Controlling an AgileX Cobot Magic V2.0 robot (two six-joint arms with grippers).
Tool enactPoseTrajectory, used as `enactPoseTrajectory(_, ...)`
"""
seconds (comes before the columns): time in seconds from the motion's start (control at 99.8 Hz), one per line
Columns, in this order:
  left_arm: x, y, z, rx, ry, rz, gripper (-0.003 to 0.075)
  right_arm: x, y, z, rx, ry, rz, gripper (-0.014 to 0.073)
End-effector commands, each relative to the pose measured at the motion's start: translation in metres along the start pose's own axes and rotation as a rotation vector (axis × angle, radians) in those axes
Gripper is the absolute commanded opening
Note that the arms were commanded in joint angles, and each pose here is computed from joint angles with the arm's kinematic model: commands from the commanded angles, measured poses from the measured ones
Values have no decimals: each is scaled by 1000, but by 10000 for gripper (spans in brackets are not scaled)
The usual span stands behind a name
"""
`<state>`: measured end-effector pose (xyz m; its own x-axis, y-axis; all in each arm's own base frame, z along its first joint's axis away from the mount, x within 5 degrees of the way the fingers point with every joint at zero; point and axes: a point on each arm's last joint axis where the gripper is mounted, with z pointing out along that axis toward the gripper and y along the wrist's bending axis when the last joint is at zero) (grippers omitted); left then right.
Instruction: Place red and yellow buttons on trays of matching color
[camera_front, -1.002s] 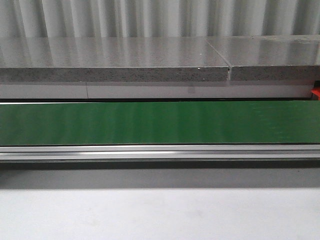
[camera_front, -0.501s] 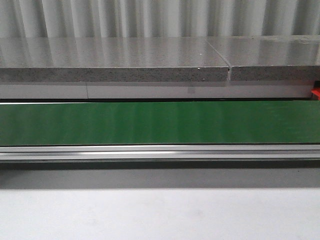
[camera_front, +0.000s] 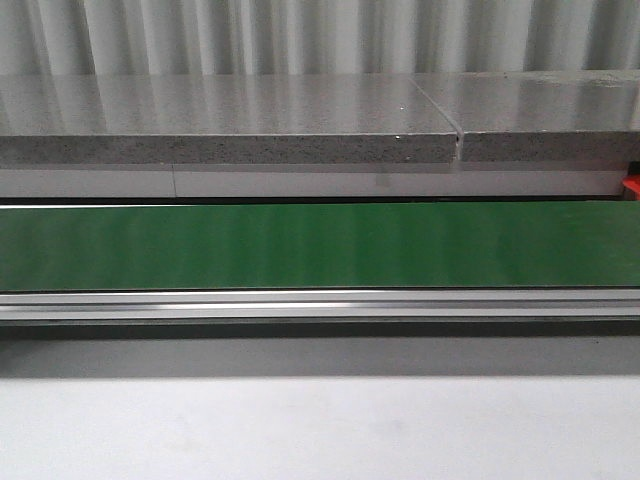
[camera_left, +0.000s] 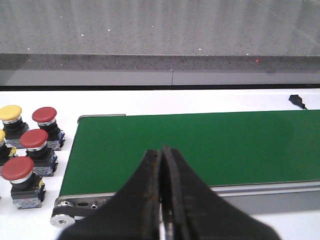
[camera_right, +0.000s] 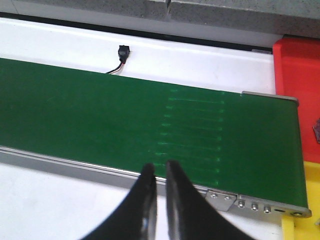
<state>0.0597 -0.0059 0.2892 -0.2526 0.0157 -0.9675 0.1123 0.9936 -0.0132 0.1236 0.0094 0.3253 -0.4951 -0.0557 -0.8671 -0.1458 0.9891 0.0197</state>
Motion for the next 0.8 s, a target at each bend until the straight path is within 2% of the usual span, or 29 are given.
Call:
enactPoseTrajectory(0.0, -15, -2, -3, 19, -93, -9, -21, -13, -1, -6, 22, -99, -10, -87)
enactPoseTrajectory(0.792, -15, -2, -3, 19, -93, -9, -21, -13, -1, -6, 22, -99, -10, -81)
